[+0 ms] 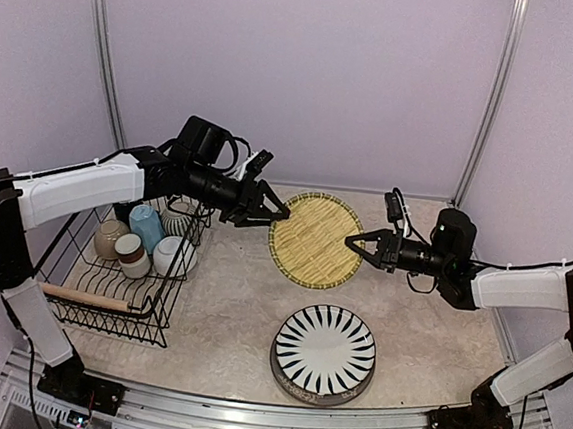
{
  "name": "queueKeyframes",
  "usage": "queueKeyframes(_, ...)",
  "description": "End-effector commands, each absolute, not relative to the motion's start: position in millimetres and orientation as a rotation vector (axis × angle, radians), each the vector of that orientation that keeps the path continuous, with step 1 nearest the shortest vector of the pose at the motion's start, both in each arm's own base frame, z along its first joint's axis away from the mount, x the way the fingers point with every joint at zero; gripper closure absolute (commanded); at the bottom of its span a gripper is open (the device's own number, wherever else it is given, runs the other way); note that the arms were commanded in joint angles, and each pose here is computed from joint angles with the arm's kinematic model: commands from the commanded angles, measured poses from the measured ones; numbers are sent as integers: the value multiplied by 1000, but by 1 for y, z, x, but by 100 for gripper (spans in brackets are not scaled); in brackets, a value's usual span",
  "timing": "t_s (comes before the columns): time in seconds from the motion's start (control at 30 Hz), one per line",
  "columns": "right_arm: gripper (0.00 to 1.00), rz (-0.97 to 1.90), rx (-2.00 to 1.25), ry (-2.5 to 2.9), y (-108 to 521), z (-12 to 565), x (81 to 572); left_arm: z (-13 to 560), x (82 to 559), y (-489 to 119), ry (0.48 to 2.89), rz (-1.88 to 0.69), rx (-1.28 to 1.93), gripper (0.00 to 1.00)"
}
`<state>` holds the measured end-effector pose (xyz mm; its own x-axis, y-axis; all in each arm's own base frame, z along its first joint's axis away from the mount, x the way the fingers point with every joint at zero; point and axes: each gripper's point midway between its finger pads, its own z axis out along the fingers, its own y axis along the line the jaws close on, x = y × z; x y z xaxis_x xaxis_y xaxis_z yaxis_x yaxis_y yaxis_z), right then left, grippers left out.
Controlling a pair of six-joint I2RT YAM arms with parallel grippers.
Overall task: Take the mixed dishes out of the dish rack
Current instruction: Pass from the left arm to the right, then place the plate with another plate.
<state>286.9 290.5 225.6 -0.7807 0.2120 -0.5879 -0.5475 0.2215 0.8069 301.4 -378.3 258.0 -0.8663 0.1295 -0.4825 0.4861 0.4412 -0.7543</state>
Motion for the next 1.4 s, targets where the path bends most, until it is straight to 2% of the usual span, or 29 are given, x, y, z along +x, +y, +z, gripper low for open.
queueKeyframes(0.0,100,1585,-379,1872,285,222,277,282,310,-354,2270,-1321,460,36)
queueKeyframes(0.03,100,1560,-384,1901,284,216,277,284,311,-348,2258,-1295,454,29)
queueKeyframes(0.13,100,1492,-387,2021,279,190,271,295,314,-326,2232,-1231,420,24)
queueKeyframes(0.17,100,1483,-403,2042,277,184,266,302,314,-318,2209,-1208,411,19)
queueKeyframes(0.23,100,1460,-426,2112,274,167,258,307,318,-301,2187,-1130,364,3)
queueKeyframes(0.27,100,1450,-436,2148,273,159,254,315,319,-292,2164,-1107,344,1)
queueKeyframes(0.47,100,1450,-506,2330,264,115,221,338,330,-240,2064,-964,149,1)
queueKeyframes(0.57,100,1487,-506,2361,264,108,211,352,327,-214,1993,-995,56,1)
queueKeyframes(0.83,100,1386,-589,2517,263,77,196,375,298,-161,1891,-967,-28,1)
queueKeyframes(1.03,100,1329,-620,2583,265,63,190,351,283,-126,2018,-820,-147,1)
queueKeyframes(1.17,95,1309,-641,2584,267,64,189,330,275,-98,2124,-721,-283,1)
queueKeyframes(1.37,93,1269,-688,2628,272,55,184,281,263,-54,2296,-496,-521,1)
